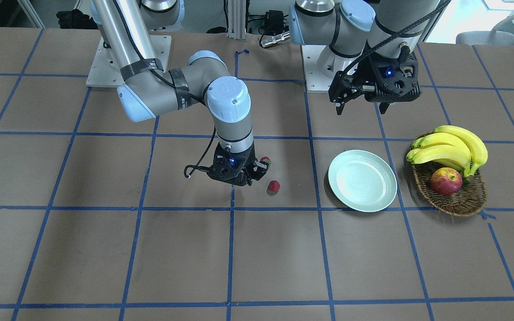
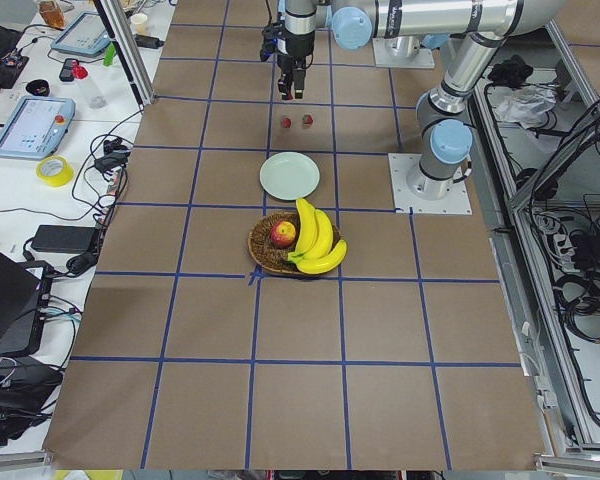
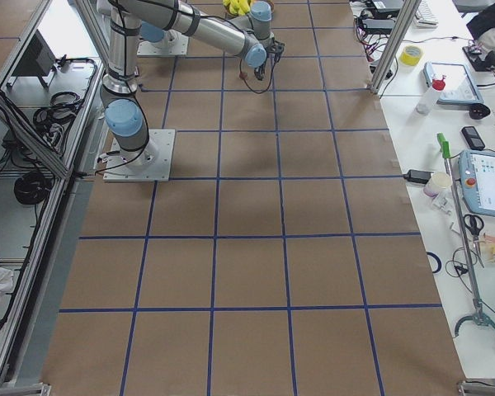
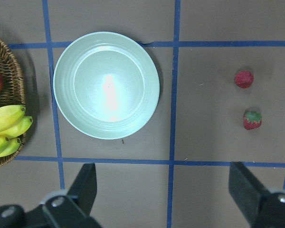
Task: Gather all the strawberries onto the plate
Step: 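Carry the strawberry next to the others and release it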
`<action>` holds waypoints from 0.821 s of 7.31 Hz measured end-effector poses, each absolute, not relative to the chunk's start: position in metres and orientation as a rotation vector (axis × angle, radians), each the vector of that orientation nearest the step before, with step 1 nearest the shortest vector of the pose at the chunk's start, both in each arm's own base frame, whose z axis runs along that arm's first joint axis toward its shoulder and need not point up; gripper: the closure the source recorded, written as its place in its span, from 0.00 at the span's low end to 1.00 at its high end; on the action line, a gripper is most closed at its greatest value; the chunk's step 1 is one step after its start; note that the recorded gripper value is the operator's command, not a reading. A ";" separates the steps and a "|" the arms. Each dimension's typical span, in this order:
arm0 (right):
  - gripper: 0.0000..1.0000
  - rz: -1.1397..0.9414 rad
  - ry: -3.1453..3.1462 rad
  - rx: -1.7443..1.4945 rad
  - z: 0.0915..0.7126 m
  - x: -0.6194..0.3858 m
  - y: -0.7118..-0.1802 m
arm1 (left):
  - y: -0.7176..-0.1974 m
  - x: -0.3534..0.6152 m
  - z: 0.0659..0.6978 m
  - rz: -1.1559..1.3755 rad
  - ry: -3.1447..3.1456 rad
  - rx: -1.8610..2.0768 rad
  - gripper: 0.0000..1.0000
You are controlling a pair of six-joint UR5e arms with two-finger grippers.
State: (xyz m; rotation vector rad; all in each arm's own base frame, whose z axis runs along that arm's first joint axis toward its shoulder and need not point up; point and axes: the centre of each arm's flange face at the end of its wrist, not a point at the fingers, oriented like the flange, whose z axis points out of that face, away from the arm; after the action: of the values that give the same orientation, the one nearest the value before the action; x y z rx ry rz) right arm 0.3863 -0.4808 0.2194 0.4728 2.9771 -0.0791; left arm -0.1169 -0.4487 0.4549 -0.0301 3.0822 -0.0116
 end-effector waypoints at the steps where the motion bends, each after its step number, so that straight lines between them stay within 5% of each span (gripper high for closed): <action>1: 0.78 -0.096 2.960 0.475 0.215 0.393 -0.480 | -0.449 -0.117 0.455 -0.010 3.082 -0.028 0.00; 2: 0.44 -0.112 2.936 0.472 0.214 0.398 -0.481 | -0.449 -0.117 0.455 -0.011 3.082 -0.027 0.00; 3: 0.24 -0.107 2.922 0.469 0.211 0.399 -0.480 | -0.449 -0.117 0.455 -0.012 3.083 -0.026 0.00; 6: 0.05 -0.082 2.921 0.483 0.203 0.399 -0.476 | -0.449 -0.117 0.454 -0.010 3.082 -0.023 0.00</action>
State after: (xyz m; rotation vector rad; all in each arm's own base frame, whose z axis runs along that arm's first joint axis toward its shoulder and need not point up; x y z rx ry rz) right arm 0.3991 -0.4762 0.2031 0.4835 2.9207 -0.0818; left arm -0.1167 -0.4491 0.4543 -0.0234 3.0815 -0.0095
